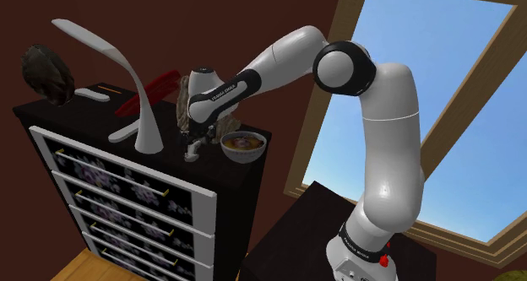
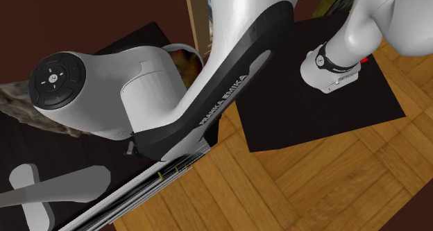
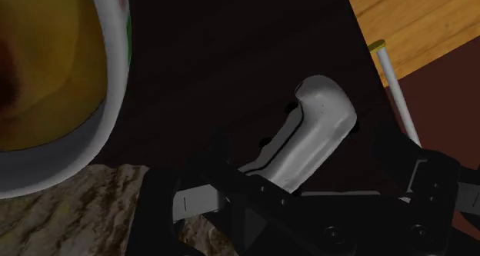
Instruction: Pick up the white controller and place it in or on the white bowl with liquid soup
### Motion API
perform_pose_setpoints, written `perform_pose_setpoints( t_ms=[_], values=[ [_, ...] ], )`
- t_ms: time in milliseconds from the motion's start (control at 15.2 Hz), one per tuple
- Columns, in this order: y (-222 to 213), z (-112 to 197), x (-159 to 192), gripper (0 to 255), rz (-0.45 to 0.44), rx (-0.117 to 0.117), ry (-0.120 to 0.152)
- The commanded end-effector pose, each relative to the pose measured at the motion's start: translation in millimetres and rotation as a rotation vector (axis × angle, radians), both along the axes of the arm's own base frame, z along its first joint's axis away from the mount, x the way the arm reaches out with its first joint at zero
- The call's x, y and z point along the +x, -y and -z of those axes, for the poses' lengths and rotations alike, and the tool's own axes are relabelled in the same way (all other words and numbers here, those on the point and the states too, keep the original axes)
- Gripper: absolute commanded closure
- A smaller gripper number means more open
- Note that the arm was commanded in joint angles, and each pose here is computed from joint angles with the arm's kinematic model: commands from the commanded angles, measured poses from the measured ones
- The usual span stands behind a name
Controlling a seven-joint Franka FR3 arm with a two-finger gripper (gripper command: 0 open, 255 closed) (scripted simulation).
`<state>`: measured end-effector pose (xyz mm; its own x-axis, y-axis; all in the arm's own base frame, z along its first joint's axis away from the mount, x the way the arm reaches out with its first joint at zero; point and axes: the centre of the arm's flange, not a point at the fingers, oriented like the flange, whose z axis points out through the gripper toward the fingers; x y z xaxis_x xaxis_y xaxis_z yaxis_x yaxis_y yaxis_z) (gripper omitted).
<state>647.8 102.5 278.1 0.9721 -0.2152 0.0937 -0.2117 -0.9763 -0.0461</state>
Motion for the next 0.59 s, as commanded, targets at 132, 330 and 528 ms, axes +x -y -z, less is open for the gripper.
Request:
perform_pose_setpoints(
  t_ms=[132, 330, 528],
  values=[
    [-13.0, 6.2, -1.5, 0, 0.047, 0.027, 0.001],
    [-13.8, 21.9, 0.1, 0, 0.047, 0.027, 0.001],
    [-14.4, 35.4, 1.5, 0, 0.047, 0.027, 0.001]
  ],
)
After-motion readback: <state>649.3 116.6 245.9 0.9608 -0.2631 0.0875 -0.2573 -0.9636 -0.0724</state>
